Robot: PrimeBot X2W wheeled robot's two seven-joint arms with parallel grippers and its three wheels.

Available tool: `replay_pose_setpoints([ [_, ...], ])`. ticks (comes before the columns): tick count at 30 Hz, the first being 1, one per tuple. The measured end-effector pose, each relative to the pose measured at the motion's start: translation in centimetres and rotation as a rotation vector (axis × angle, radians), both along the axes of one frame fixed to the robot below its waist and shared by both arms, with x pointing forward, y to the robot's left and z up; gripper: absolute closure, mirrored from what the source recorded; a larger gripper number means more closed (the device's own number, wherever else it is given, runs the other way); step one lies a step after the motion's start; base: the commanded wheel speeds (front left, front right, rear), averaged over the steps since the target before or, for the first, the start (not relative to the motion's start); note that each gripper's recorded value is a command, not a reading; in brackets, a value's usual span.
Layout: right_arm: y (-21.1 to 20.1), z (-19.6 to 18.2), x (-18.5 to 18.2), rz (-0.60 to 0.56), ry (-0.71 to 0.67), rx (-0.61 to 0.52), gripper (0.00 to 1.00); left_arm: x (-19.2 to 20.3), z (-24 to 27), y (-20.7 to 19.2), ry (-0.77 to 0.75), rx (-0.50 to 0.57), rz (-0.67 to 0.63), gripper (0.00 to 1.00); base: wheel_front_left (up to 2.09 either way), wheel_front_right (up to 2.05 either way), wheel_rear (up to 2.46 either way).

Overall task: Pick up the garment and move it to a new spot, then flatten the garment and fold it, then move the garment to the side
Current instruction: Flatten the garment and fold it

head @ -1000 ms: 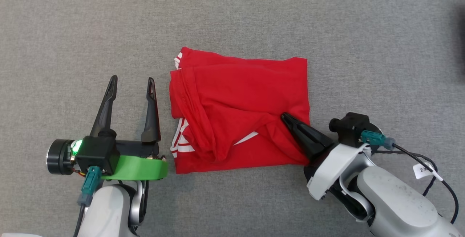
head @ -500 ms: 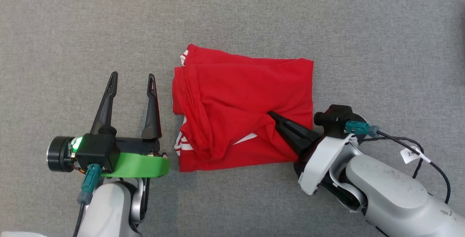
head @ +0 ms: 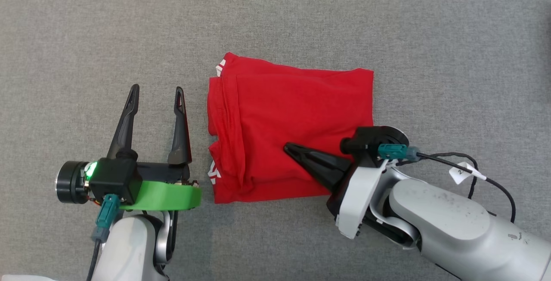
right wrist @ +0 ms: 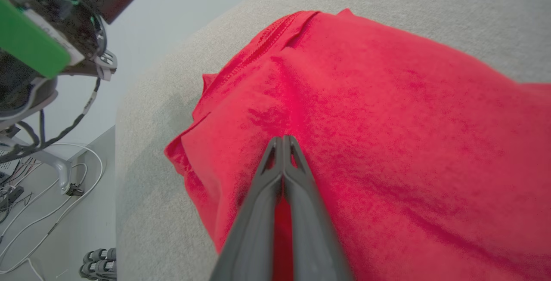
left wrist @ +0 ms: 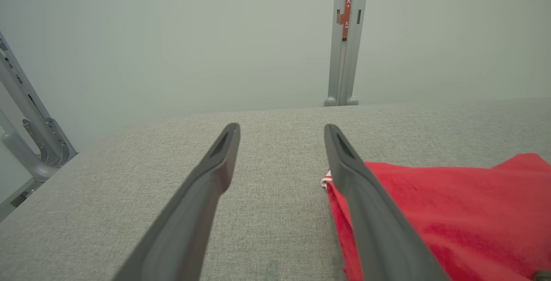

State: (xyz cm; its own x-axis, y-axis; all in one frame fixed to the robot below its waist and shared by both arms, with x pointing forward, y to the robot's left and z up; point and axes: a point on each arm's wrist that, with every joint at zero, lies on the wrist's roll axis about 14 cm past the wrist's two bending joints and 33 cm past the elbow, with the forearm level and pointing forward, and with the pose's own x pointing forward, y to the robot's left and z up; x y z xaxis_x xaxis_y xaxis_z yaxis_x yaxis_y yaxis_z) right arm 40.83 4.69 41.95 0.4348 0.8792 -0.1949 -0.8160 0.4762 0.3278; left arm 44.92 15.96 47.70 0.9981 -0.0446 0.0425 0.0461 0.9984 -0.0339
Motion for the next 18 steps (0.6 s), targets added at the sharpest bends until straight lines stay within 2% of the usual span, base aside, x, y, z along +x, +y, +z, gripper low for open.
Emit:
replay_pose_setpoints([
  [11, 2.8, 1.5, -1.1, 0.115, -0.066, 0.000, 1.00, -0.1, 0.1, -0.2, -0.003, -0.007, -0.004, 0.00, 0.00, 0.00, 0.00],
  [18, 3.3, -0.8, -1.7, 0.166, -0.027, -0.099, 1.00, -0.2, 0.1, 0.0, 0.001, -0.006, 0.001, 0.00, 0.00, 0.00, 0.00],
])
